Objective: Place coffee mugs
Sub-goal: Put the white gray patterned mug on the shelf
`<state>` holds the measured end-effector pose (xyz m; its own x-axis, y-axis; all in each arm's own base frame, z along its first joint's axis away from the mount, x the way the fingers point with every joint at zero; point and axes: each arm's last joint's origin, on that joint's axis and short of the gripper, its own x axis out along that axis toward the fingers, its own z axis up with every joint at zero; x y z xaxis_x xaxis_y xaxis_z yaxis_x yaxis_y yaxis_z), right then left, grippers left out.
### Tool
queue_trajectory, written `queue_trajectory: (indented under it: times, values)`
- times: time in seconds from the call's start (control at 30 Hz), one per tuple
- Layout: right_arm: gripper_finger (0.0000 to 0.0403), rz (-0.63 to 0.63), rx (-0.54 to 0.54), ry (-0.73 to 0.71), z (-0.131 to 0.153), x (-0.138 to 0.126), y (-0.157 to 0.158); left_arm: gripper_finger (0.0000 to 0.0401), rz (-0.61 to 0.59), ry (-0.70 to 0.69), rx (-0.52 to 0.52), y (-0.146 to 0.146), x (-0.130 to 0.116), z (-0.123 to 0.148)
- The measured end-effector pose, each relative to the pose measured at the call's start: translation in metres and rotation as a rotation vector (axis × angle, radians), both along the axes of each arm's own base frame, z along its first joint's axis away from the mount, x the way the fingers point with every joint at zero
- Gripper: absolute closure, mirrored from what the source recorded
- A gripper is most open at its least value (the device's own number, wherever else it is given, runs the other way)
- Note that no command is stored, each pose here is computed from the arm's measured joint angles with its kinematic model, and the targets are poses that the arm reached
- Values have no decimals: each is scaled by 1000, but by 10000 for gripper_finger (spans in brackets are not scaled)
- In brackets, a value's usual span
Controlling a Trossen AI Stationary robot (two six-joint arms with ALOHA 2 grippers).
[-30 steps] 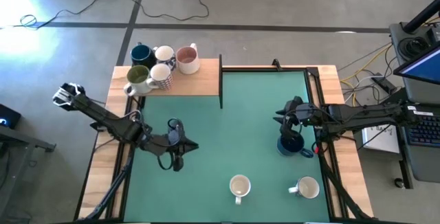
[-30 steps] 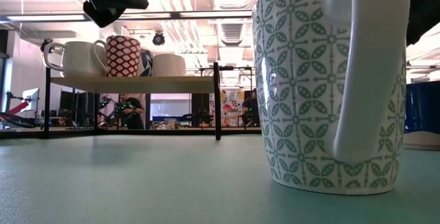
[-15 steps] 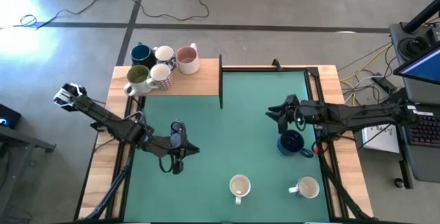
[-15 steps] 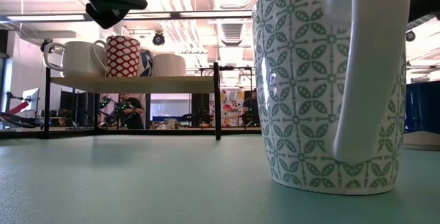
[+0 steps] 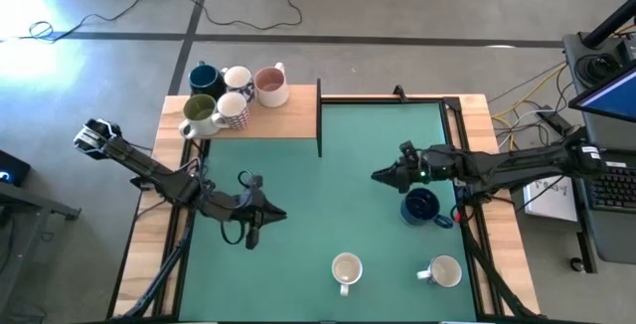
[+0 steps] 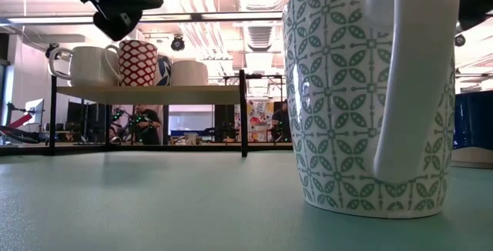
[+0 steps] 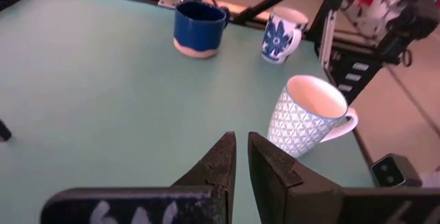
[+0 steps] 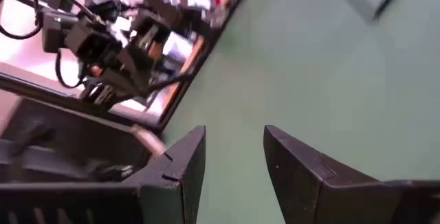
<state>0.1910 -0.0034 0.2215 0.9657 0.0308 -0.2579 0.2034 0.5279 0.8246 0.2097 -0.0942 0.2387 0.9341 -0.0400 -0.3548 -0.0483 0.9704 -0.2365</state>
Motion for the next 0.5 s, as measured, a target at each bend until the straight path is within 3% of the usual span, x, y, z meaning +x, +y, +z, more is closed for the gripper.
queue_trajectory:
  times: [0.13, 0.27, 0.5]
  values:
    - [266, 63, 161, 65, 3, 16, 6, 379, -2, -24, -24, -1, -1, -5]
    - [266, 144, 237, 201, 10, 35, 18, 379, 84, -36, -68, 1, -2, -4]
    - [266, 279, 186, 591, 28, 59, 55, 379, 126, -66, -129, 2, -5, 2]
